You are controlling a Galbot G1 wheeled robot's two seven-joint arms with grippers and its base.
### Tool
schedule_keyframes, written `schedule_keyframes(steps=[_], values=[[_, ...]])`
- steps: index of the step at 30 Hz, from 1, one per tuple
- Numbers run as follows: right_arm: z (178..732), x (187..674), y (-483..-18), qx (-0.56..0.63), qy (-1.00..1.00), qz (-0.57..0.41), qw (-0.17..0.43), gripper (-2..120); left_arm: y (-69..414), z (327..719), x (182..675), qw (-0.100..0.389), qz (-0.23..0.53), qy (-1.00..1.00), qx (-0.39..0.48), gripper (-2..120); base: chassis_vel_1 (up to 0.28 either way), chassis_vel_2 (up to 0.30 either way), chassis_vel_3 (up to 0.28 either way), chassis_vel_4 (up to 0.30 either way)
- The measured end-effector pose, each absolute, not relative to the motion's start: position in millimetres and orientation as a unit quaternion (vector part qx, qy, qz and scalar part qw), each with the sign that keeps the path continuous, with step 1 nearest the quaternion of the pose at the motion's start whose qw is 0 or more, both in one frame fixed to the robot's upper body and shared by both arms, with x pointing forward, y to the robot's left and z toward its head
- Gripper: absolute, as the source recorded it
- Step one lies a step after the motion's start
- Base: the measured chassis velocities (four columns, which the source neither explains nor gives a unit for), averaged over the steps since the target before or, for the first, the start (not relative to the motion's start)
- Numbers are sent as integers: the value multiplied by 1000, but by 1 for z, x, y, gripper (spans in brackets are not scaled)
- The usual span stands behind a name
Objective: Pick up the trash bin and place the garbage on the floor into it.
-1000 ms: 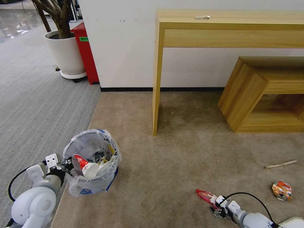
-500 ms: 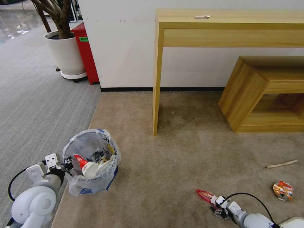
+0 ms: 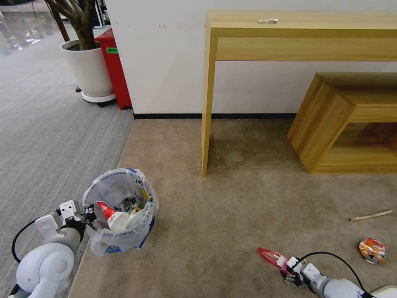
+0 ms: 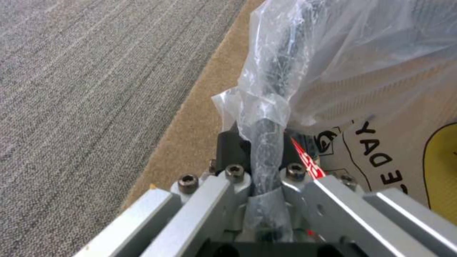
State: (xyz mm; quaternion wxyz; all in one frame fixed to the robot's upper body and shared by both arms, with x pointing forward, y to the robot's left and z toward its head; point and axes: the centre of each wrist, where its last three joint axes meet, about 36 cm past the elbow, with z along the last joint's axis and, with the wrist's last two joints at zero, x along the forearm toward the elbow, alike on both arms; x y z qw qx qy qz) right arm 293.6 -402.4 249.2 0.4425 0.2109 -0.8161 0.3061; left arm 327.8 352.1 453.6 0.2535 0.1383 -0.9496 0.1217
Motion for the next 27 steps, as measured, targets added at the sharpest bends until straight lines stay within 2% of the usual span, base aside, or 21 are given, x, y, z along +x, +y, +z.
schedule_keyframes(steps=[17,20,21,25,26,27], values=[[251,297,-405,205,-821,311,434,72,349,455,326,252,124,-950,137,0,0,0,0,0],[246,295,-402,208,-821,309,432,60,348,455,324,253,124,-950,136,0,0,0,0,0],[246,295,-402,208,-821,309,432,60,348,455,324,253,124,-950,136,0,0,0,0,0],[243,295,-401,209,-822,309,430,39,347,456,323,252,125,-950,135,0,0,0,0,0],[243,295,-401,209,-822,309,430,39,347,456,323,252,125,-950,135,0,0,0,0,0],[243,295,-401,209,-822,310,430,34,346,456,323,252,125,-950,135,0,0,0,0,0]])
